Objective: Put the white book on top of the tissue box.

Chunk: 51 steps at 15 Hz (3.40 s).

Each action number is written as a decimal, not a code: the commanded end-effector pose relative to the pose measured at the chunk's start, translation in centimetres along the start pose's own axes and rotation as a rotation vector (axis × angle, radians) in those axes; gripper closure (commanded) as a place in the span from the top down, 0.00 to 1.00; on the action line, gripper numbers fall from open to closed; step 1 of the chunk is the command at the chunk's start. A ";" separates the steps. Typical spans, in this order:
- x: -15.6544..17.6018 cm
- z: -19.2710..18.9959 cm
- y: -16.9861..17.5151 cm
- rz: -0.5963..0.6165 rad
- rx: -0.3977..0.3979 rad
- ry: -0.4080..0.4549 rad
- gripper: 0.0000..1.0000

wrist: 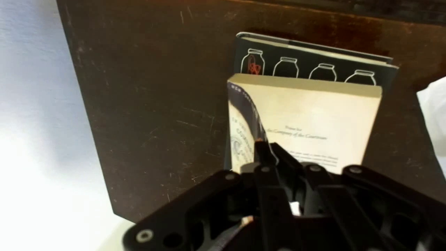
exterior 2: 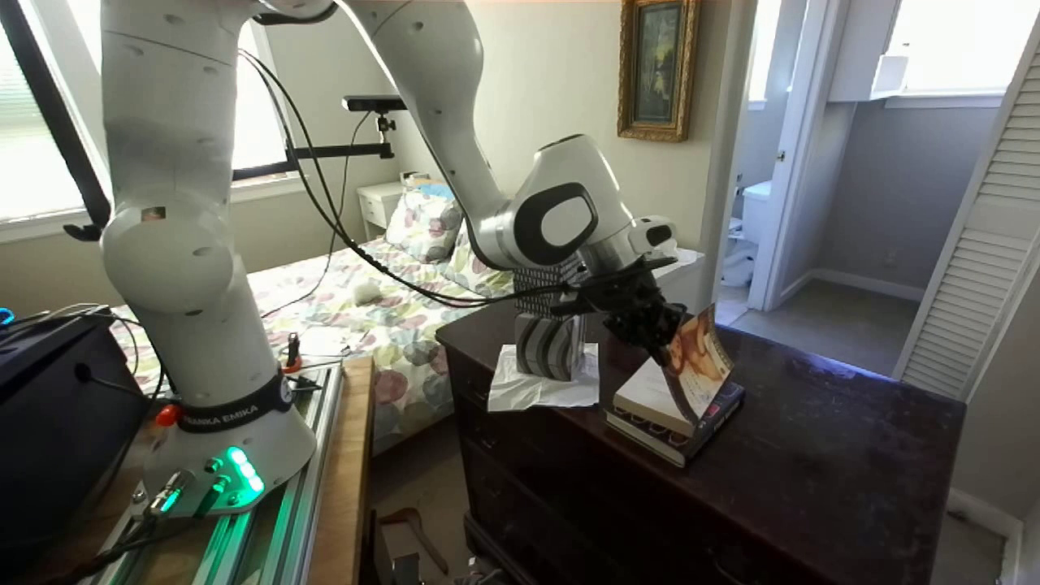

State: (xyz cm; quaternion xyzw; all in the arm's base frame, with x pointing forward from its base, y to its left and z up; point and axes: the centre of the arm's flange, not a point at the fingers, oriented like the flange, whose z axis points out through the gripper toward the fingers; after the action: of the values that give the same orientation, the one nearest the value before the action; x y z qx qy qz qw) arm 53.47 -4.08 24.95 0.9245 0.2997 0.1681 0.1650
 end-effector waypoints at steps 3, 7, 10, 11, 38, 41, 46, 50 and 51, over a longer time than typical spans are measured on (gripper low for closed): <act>1.7 -3.5 1.5 0.022 -0.032 -0.016 0.01; 2.3 -4.3 2.2 0.034 -0.049 -0.027 0.01; 3.0 -5.6 2.8 0.044 -0.070 -0.028 0.01; 3.3 -6.1 3.1 0.051 -0.079 -0.030 0.01; 11.3 -23.1 4.2 0.138 -0.215 -0.022 0.01; 12.0 -25.2 4.7 0.146 -0.238 -0.007 0.01; 13.0 -29.0 5.5 0.162 -0.257 0.013 0.01; 14.1 -32.3 5.2 0.158 -0.287 0.048 0.01; 14.5 -33.1 5.1 0.157 -0.295 0.058 0.01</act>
State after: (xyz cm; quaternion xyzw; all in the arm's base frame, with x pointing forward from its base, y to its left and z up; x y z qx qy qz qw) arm 54.04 6.42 56.43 0.9130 0.2099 0.2321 0.2617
